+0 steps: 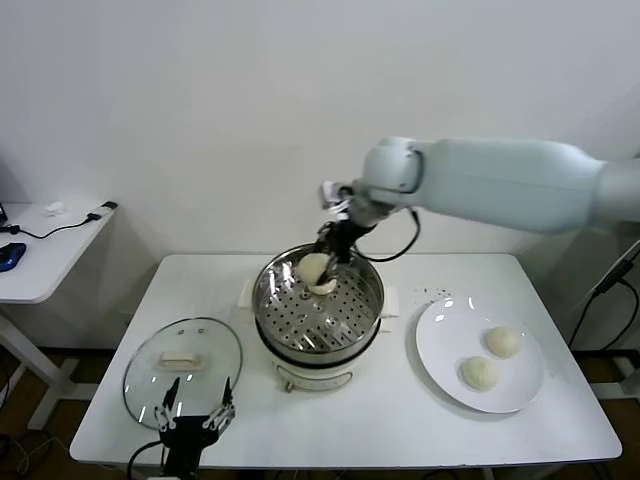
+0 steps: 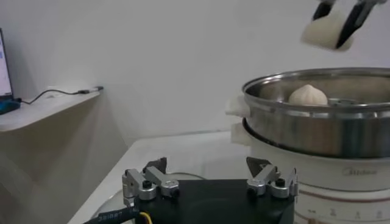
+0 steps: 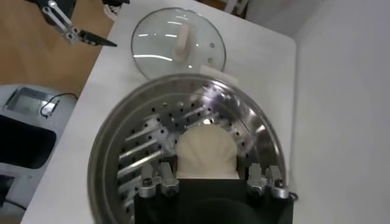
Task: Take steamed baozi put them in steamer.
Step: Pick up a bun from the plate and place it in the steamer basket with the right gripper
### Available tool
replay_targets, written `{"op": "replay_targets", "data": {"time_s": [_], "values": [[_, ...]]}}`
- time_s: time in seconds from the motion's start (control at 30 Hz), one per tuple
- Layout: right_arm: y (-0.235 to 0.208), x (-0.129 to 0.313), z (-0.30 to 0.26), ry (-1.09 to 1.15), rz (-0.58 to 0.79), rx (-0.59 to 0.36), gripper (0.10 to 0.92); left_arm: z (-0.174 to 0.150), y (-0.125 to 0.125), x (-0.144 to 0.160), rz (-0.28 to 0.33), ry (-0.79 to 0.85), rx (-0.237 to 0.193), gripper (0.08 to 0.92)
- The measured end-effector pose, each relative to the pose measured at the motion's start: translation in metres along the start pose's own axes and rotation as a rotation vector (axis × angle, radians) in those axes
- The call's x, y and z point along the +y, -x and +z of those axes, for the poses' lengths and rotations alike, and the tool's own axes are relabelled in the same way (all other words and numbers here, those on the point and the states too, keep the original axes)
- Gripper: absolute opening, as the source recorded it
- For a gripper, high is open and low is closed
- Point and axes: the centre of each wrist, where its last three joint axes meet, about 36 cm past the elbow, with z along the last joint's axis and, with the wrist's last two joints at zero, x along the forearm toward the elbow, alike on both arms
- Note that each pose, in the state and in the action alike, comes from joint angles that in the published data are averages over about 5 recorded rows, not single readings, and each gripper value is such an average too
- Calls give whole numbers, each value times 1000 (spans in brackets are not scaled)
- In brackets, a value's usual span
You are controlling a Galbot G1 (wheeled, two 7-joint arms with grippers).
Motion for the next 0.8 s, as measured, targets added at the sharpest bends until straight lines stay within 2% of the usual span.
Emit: {"op": "replay_targets", "data": {"time_s": [0.33, 0.6, 0.8], "values": [[65, 2, -23, 4, -4, 45, 628, 1, 2, -2, 1, -5, 2, 823], [99, 10, -30, 2, -7, 70, 636, 1, 1, -3, 5, -6, 6, 823], [111, 13, -33, 0, 8, 79, 762, 0, 0, -4, 11, -5, 6, 823]]}}
